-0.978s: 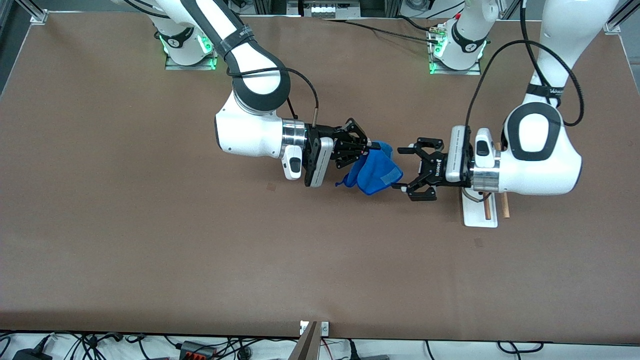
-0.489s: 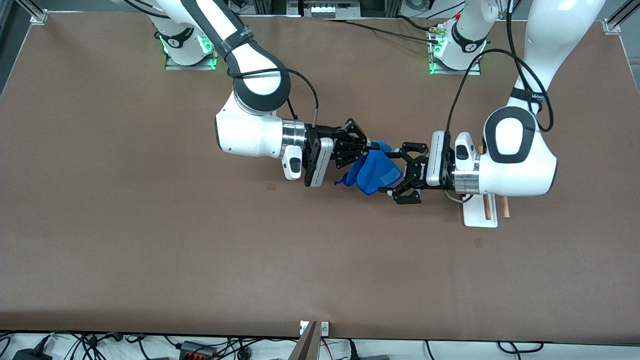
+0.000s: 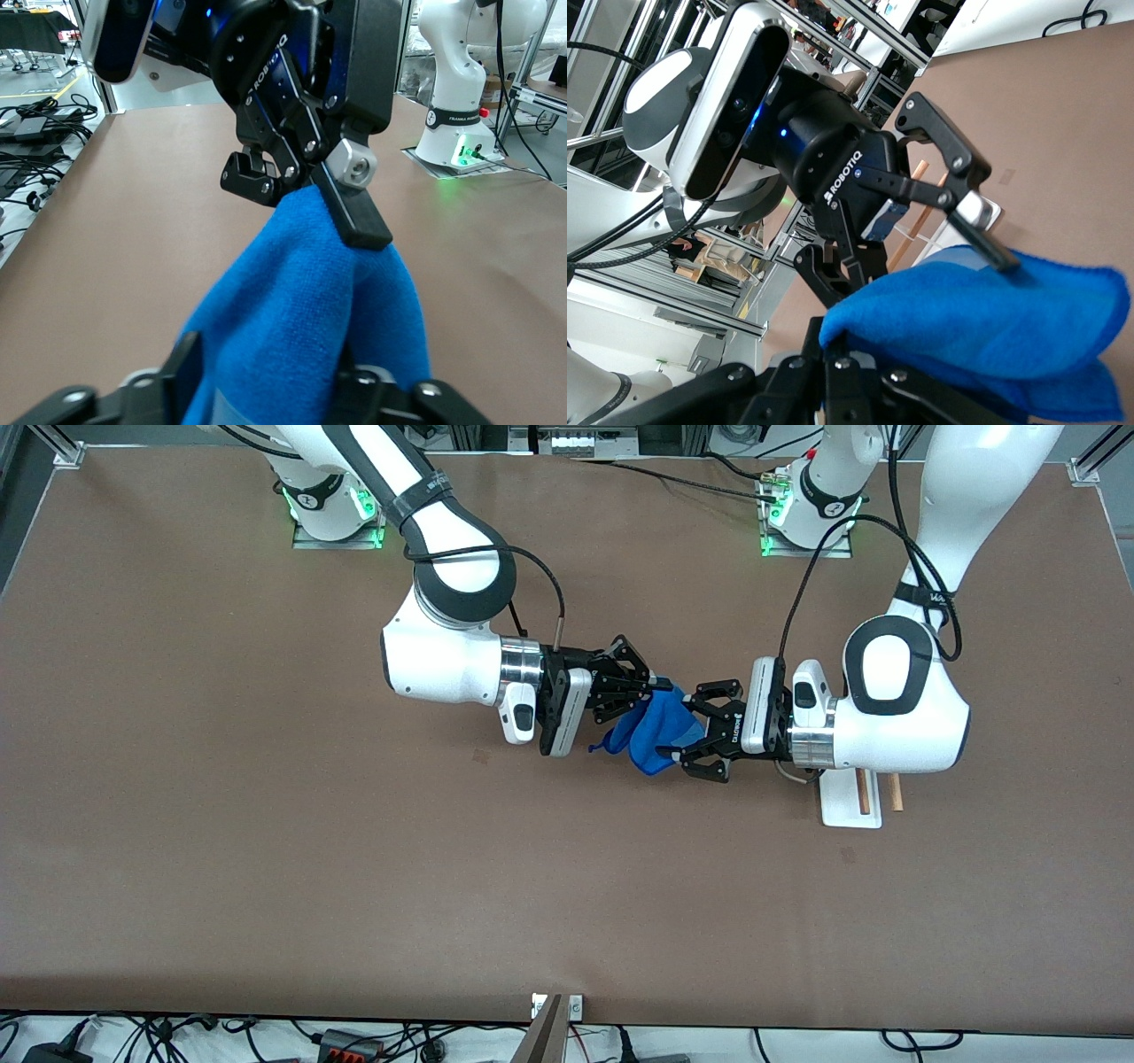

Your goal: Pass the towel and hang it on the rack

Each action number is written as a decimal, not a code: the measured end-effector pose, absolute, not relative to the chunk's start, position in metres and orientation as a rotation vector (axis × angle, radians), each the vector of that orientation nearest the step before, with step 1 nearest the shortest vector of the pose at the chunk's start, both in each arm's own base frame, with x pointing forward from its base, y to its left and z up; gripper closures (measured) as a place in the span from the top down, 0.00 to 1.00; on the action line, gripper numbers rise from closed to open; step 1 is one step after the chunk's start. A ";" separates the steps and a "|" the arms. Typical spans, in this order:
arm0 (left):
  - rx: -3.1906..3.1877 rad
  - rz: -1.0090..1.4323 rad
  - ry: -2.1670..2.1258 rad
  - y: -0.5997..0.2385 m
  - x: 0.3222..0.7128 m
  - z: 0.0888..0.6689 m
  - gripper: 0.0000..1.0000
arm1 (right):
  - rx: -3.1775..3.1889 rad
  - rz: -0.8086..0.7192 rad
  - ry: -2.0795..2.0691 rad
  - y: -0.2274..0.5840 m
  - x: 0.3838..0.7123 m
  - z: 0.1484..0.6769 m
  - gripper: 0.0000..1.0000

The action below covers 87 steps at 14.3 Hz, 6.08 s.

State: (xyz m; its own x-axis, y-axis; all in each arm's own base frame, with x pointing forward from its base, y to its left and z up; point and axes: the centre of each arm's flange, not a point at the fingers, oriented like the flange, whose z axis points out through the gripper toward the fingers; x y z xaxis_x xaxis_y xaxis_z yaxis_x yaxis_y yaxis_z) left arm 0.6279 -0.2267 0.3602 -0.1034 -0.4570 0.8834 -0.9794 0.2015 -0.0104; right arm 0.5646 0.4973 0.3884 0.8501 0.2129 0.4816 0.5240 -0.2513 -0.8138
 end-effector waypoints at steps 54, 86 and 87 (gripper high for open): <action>2.413 -0.208 -1.278 0.040 0.639 0.387 0.07 | -3.076 0.290 -0.016 0.127 0.664 0.449 1.00; 2.435 -0.197 -1.405 0.113 0.637 0.358 1.00 | -3.132 -0.016 0.021 0.008 0.638 0.572 1.00; 2.432 -0.191 -1.420 0.114 0.638 0.360 1.00 | -3.132 -0.017 0.022 0.008 0.635 0.574 1.00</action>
